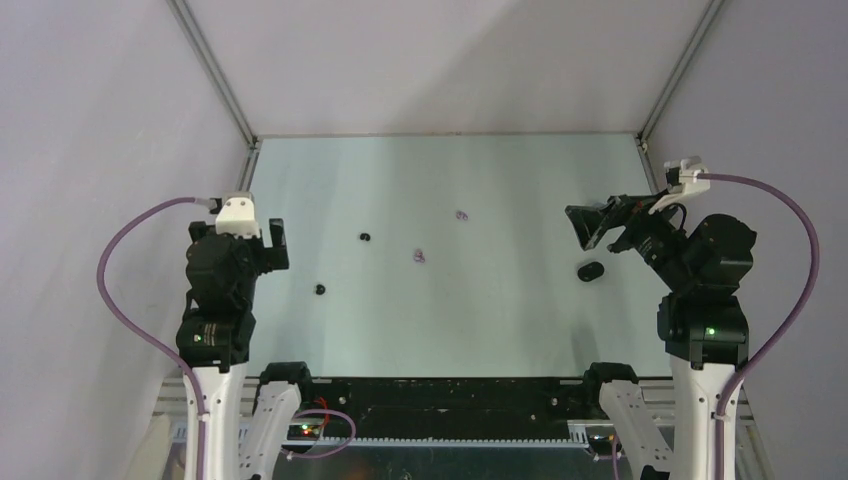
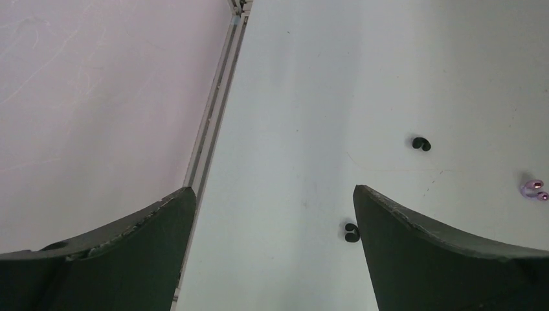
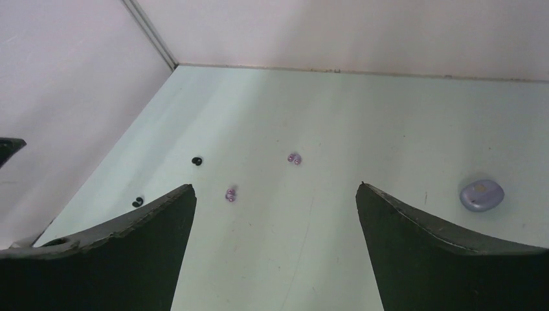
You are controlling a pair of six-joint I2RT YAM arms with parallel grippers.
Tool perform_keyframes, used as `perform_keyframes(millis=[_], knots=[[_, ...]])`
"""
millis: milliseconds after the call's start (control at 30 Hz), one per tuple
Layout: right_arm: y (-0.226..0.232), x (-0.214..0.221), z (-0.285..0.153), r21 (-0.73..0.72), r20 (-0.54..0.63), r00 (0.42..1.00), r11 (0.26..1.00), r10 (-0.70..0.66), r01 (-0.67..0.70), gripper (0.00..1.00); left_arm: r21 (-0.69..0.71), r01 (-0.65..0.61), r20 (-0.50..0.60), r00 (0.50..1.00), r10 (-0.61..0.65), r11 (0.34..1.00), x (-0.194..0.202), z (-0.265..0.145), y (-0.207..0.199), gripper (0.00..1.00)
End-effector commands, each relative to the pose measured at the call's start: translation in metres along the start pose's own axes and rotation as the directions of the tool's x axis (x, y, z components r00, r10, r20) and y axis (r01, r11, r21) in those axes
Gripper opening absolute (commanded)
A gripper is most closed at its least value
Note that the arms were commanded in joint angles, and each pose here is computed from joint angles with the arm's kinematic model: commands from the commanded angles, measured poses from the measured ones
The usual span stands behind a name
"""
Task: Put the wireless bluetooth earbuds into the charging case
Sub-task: Pick up the charging case at the center of the board.
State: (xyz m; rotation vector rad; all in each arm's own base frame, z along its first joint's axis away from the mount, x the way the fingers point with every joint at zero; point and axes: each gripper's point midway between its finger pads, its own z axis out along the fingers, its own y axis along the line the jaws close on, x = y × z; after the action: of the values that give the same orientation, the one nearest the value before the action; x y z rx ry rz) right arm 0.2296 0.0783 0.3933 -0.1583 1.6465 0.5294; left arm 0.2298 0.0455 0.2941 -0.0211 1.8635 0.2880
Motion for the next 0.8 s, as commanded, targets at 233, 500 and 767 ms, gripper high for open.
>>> perform_keyframes(millis=[233,500,767], knots=[[-0.001,0.010,0.004,-0.065,-0.001,0.988,0.986,-0.152,0.152,0.99,0.103,-0.029,0.032,0.999,0.026,0.994,0.003,-0.002,-0.019,0.99],[-0.021,0.010,0.019,-0.004,-0.024,0.988,0.988,-0.152,0.152,0.99,0.131,-0.056,0.023,0.998,0.053,0.990,0.009,0.000,-0.024,0.99],[-0.021,0.011,0.034,-0.030,-0.054,0.996,0.998,-0.064,0.063,0.99,0.072,-0.035,0.036,0.999,0.033,0.997,0.005,0.005,-0.016,0.99]])
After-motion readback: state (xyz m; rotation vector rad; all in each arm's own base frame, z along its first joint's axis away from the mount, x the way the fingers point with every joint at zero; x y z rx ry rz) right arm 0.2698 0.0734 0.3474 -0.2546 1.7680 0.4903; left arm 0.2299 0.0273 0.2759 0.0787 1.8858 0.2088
